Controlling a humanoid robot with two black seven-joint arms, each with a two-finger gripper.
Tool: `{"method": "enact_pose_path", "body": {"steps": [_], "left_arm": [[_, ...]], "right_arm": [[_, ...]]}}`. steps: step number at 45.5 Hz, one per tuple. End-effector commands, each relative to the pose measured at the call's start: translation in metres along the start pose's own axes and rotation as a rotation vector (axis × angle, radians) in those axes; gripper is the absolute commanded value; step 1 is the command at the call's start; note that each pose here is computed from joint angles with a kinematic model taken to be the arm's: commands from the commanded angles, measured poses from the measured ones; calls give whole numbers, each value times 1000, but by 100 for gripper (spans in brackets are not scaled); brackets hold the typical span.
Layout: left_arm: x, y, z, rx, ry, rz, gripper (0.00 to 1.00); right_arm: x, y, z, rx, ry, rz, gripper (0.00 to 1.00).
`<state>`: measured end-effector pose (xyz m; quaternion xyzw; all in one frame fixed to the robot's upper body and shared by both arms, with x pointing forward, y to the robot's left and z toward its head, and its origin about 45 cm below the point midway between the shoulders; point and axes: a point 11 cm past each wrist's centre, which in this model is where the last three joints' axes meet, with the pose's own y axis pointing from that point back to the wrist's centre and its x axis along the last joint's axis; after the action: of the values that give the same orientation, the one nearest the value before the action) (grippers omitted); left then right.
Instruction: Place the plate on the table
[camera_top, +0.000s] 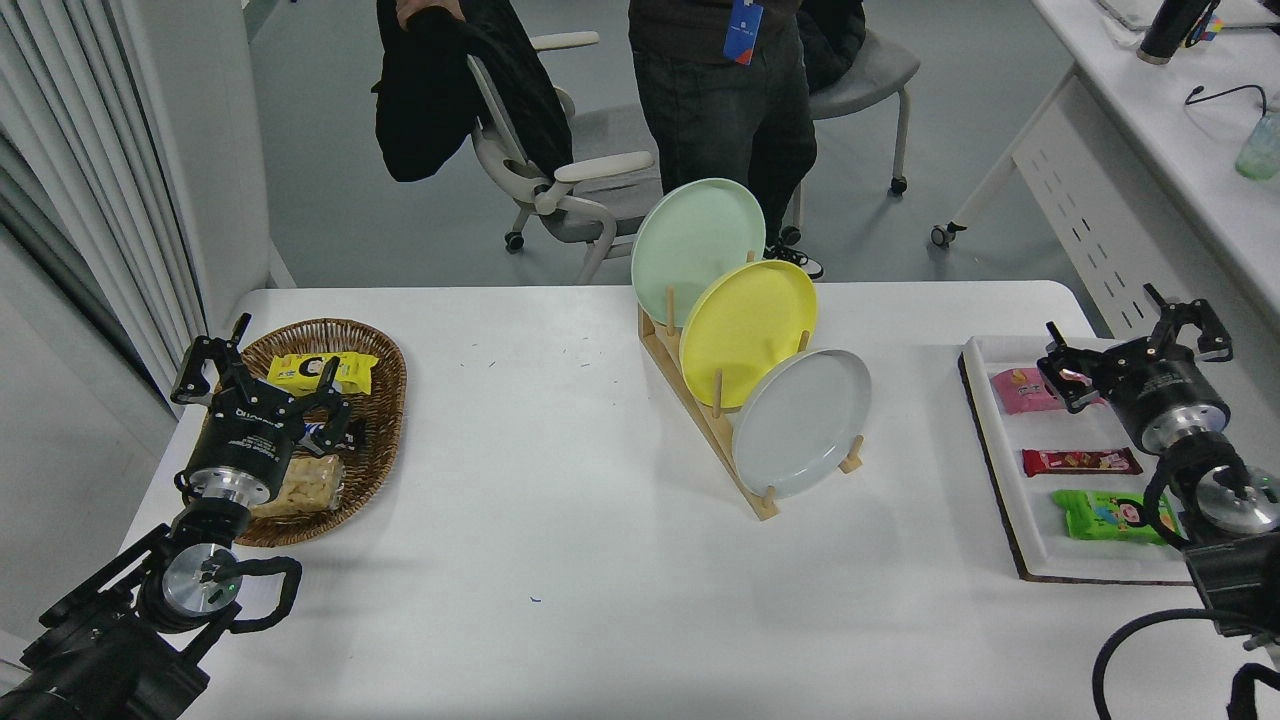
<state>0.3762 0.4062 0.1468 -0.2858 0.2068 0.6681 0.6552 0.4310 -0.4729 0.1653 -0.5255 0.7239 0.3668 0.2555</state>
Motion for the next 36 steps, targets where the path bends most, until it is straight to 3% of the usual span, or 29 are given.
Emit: {"method": "enact_pose_path", "body": {"steps": [1, 18, 26, 36], "left_arm": [[0, 0, 0, 0, 0, 0, 98], [0, 0, 0, 0, 0, 0, 98], [0, 0, 0, 1, 0, 0, 98], [0, 0, 0, 0, 0, 0, 98]], "right_arm": [[3, -3, -10, -12, 80, 122, 100], [-26, 4, -1, -130, 270, 23, 100], [-16, 11, 5, -244, 520, 26, 100], [-41, 26, -4, -330, 656, -112, 100]]}}
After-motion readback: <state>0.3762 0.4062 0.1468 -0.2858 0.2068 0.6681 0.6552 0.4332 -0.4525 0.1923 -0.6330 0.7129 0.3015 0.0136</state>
